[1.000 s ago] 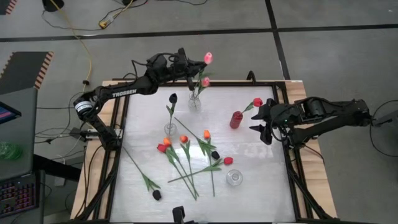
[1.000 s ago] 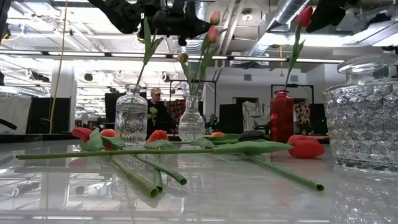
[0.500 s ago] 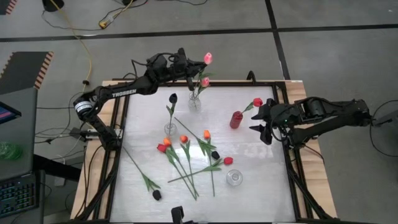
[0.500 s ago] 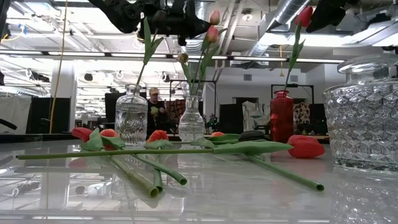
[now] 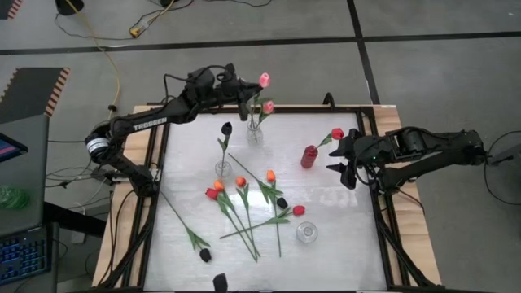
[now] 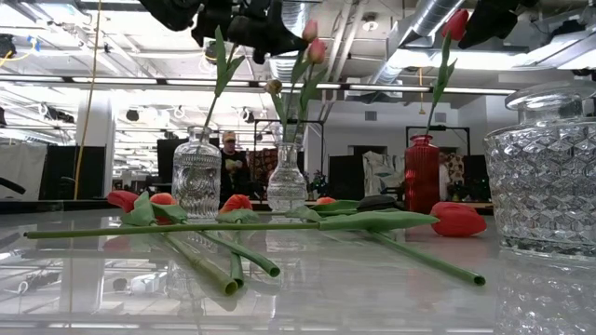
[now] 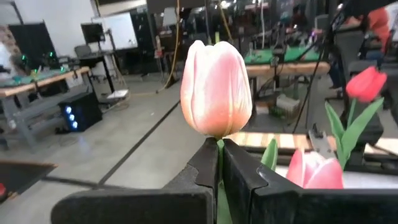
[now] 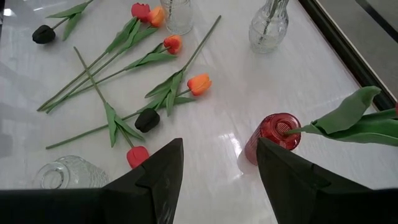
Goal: Sort flowers into vase by color
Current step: Put the pink tulip into the top transparent vase
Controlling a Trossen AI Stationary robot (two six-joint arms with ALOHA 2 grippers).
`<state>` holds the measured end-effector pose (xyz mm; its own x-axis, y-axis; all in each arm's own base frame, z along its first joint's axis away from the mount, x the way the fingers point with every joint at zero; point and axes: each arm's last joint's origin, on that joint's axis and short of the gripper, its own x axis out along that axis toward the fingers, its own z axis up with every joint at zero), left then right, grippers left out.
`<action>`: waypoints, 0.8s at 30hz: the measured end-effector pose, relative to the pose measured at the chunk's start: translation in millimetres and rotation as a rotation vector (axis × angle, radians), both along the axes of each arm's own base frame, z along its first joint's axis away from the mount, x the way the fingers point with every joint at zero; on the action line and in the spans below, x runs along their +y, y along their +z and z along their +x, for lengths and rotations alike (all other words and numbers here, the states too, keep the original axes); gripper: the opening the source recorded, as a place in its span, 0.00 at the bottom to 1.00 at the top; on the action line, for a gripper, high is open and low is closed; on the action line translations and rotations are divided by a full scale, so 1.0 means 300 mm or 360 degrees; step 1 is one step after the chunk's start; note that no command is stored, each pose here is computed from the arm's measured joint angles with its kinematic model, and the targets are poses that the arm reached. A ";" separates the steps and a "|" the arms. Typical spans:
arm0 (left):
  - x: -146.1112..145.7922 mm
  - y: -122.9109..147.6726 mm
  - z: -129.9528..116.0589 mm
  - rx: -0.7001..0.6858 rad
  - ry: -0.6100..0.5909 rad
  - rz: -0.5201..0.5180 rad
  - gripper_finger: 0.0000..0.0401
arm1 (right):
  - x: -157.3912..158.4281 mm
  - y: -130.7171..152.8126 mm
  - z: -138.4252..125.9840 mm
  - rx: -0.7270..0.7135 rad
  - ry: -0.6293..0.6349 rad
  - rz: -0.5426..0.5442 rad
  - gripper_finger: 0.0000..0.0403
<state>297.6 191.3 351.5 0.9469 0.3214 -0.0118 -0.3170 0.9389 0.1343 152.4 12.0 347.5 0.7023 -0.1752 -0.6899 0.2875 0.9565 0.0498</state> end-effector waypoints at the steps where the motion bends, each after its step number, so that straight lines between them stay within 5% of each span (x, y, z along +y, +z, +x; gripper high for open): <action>1: -0.001 -0.002 -0.002 0.0017 0.0003 -0.0011 0.00 | 0.000 0.000 0.000 -0.0001 0.0000 0.0000 0.57; 11: 0.005 -0.022 -0.006 0.0103 0.0112 -0.0062 0.02 | 0.000 0.000 0.000 0.0000 0.0000 0.0000 0.57; 24: -0.002 -0.027 -0.016 0.0195 0.0109 -0.0025 0.34 | 0.000 0.000 0.000 0.0000 0.0000 0.0001 0.57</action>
